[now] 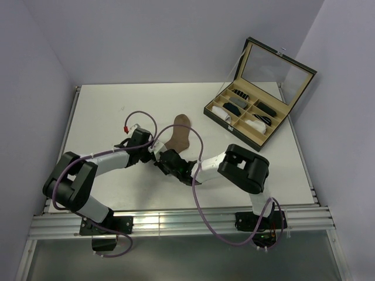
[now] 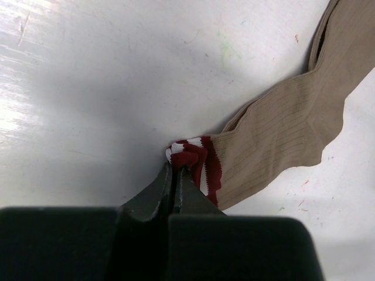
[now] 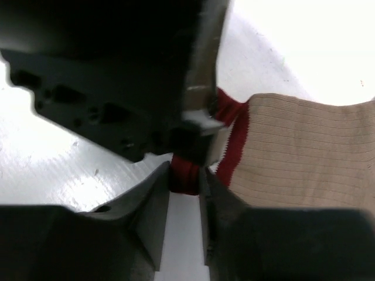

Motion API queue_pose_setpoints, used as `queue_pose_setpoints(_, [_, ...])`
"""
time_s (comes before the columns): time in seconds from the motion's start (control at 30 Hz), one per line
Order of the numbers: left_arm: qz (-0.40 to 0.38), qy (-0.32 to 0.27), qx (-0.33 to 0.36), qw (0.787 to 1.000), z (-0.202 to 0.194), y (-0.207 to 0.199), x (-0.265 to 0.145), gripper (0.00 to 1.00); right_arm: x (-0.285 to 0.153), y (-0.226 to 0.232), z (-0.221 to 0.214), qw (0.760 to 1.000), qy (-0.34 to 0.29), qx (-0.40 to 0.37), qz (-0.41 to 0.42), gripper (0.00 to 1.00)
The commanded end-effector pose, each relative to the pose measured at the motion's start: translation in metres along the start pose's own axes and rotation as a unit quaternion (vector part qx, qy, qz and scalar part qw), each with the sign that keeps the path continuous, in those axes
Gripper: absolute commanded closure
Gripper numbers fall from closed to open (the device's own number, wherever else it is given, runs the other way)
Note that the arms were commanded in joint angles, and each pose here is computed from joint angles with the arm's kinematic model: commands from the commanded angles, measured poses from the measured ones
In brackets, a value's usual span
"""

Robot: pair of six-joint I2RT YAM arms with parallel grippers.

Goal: Roll the socks
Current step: Roll the sock at the center of the board.

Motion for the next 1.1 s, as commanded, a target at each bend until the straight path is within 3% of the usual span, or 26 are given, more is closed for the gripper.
queue_pose_setpoints(0.0, [0.044, 0.046, 0.014, 0.998, -0.025, 0.029, -0.005, 1.00, 0.011, -0.002, 0.003, 0.999, -0.007, 0.033, -0.005, 0.76])
queue_pose_setpoints(0.17, [0.037, 0.039, 0.001, 0.999, -0.025, 0.029, -0.008, 1.00, 0.005, -0.015, -0.011, 0.996, 0.014, 0.090, 0.012, 0.98])
queue_pose_setpoints(0.3, [0.019, 0.018, -0.015, 1.000, -0.018, 0.023, -0.015, 0.95, -0.003, -0.017, -0.010, 0.988, 0.028, 0.140, 0.052, 1.00])
queue_pose_setpoints(0.63, [-0.027, -0.070, -0.086, 0.993, 0.005, 0.020, -0.046, 0.40, -0.020, -0.020, -0.011, 0.923, 0.066, 0.326, 0.191, 1.00])
queue_pose_setpoints(0.73, [-0.062, -0.084, -0.101, 0.989, 0.006, 0.016, -0.053, 0.31, -0.022, -0.017, -0.009, 0.898, 0.073, 0.372, 0.225, 1.00])
queue_pose_setpoints(0.87, [-0.094, -0.086, -0.102, 0.987, 0.003, 0.013, -0.055, 0.32, -0.025, -0.020, -0.011, 0.851, 0.083, 0.452, 0.252, 1.00])
queue_pose_setpoints(1.07, [-0.100, -0.066, -0.100, 0.988, -0.004, 0.011, -0.047, 0.39, -0.023, -0.019, -0.018, 0.817, 0.095, 0.503, 0.264, 1.00])
Point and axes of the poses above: each gripper's point midway between its finger pads, its own x axis out along the fingers, its own y axis along the line the jaws close on, z = x × y, the point moved 3 cm from there along -x, back along the fingers, and after that the axes turned 1 degree about x, right-handed, at the moved point
